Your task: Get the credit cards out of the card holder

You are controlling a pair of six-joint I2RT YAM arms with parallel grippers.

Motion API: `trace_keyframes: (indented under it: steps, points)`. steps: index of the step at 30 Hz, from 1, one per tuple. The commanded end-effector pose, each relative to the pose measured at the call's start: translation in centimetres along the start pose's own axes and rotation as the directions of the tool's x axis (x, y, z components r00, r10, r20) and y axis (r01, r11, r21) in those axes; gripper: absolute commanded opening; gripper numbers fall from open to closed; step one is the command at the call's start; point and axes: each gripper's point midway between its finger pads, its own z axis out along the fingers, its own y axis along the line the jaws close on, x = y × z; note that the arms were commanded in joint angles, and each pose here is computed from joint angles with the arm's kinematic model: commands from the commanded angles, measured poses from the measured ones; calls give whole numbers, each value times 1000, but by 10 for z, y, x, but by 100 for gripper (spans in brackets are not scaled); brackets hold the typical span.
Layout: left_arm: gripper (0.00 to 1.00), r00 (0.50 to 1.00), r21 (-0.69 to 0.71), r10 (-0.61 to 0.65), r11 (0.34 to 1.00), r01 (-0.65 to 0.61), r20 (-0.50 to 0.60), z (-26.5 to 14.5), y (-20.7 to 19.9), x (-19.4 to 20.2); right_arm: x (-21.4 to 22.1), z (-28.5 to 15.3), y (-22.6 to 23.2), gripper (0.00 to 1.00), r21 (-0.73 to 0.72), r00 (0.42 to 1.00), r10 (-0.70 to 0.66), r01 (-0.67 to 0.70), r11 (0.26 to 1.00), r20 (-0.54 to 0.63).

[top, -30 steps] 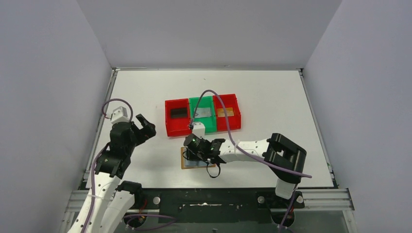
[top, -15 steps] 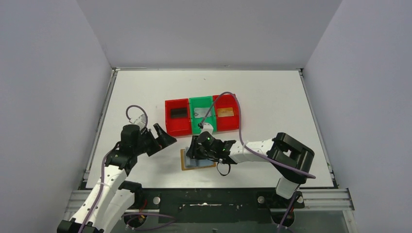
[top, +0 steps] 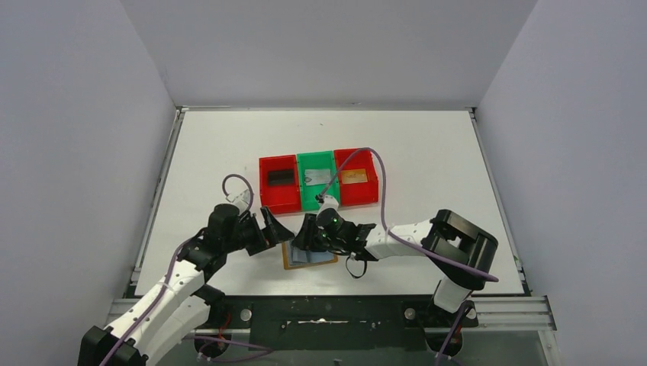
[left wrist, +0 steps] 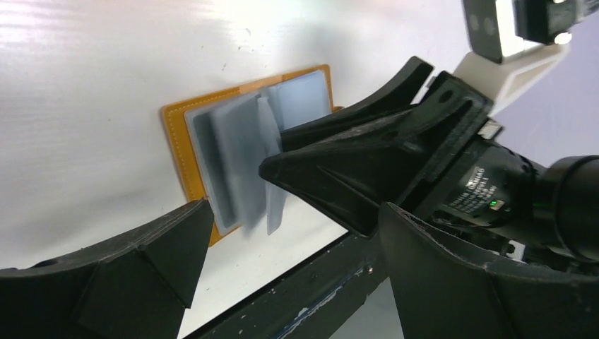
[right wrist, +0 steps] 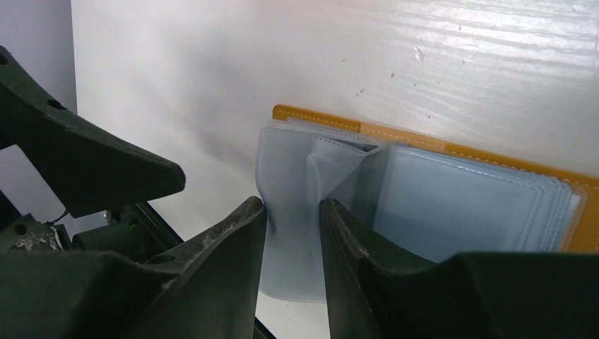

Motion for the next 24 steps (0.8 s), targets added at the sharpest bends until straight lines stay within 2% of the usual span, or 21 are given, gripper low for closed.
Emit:
trace_keyframes:
  steps: [1,8,12,21,24]
  points:
    - [88,999,21,-2,1000,1,40,9,-8,-5,-23,-11,27,34,-103,997,31,-24,994,71]
    - [88,998,5,-13,1000,13,56,9,-5,-4,-22,-14,27,31,-112,997,34,-26,993,71]
    - [88,998,11,-20,1000,20,53,9,-5,-3,-23,-17,24,35,-109,996,40,-31,994,84]
    - [88,1000,183,-16,983,20,-22,16,-34,10,-26,-23,24,36,-165,991,78,-60,984,107]
    - [86,998,187,-2,982,13,-56,21,-35,18,-26,-23,20,36,-160,990,92,-74,984,107]
